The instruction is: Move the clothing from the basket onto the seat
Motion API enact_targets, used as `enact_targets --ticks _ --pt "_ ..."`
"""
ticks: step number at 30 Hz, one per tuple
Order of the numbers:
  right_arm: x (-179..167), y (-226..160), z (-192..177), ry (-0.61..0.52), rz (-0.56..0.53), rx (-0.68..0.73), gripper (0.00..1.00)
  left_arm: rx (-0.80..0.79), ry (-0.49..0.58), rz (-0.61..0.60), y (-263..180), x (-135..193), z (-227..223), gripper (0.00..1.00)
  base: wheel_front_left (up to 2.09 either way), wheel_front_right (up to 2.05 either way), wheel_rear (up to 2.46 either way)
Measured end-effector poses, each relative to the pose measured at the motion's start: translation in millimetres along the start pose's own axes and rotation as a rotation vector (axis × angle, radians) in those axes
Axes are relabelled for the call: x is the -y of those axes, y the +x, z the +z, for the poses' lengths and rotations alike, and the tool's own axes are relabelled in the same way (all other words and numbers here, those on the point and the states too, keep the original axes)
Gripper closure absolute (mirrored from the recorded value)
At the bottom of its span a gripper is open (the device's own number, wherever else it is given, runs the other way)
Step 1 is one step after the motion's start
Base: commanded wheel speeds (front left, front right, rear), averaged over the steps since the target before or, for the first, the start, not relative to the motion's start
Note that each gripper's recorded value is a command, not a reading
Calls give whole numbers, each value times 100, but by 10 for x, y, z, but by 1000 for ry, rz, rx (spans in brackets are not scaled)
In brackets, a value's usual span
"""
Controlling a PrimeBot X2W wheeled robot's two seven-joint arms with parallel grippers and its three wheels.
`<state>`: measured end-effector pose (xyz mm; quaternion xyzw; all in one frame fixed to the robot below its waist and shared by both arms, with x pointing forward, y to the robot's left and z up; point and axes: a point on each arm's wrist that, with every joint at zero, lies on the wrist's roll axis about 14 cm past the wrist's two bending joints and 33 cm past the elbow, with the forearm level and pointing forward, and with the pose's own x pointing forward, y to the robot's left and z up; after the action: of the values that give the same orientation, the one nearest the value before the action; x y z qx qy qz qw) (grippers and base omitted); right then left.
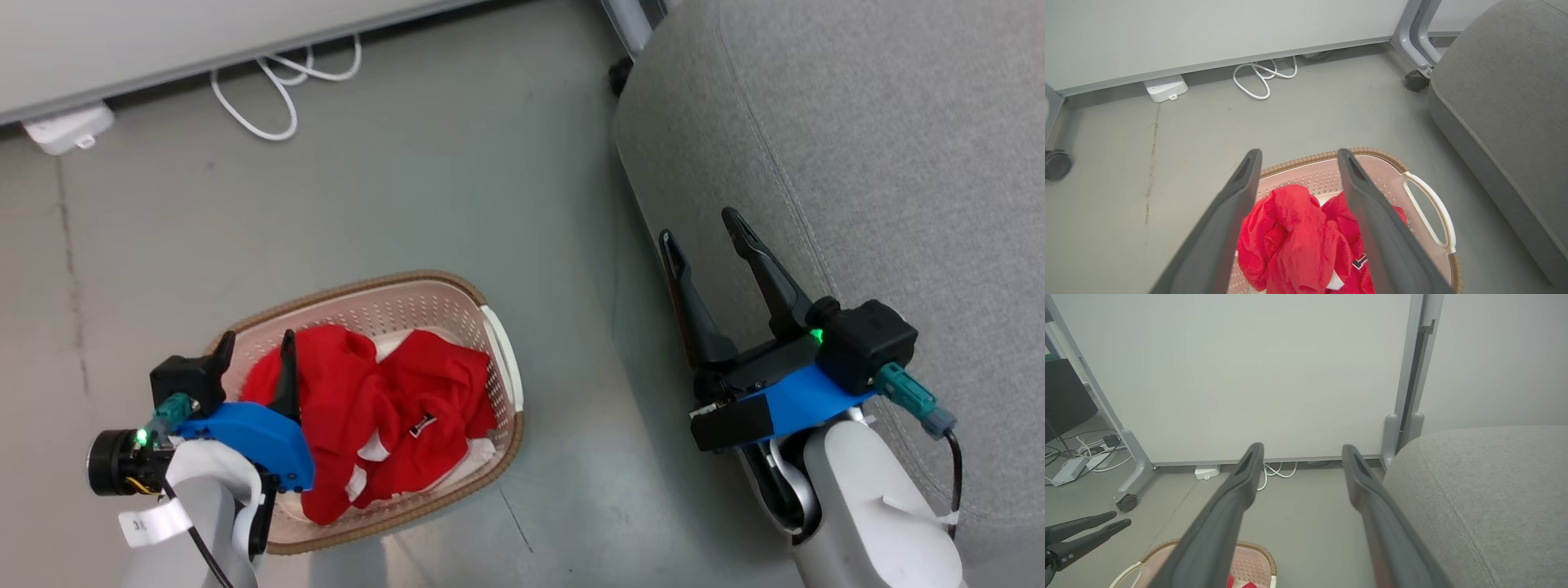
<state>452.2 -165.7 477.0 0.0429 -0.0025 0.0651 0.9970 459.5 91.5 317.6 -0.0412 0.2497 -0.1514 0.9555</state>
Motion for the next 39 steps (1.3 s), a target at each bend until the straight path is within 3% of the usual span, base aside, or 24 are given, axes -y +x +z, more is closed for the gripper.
enact_targets --ticks 18,24,32,33,34,39 --pt "559 128 -701 37 -133 -149 0 -474 -18 -7 850 -27 -1497 0 0 0 0" --pt "650 118 -886 46 -159 -190 0 -578 -18 61 917 -182 -1845 0 0 0 0" --pt "686 134 -999 54 -167 -212 0 -719 -70 78 842 -135 -2174 0 0 0 0" --pt "685 133 -1004 55 -167 -213 0 -728 -78 79 832 -125 -2187 58 0 0 0" --pt "684 133 -1008 57 -167 -214 0 -732 -79 79 825 -123 -2192 100 0 0 0" --pt "674 153 -991 56 -163 -208 0 -726 -93 69 841 -138 -2149 100 0 0 0"
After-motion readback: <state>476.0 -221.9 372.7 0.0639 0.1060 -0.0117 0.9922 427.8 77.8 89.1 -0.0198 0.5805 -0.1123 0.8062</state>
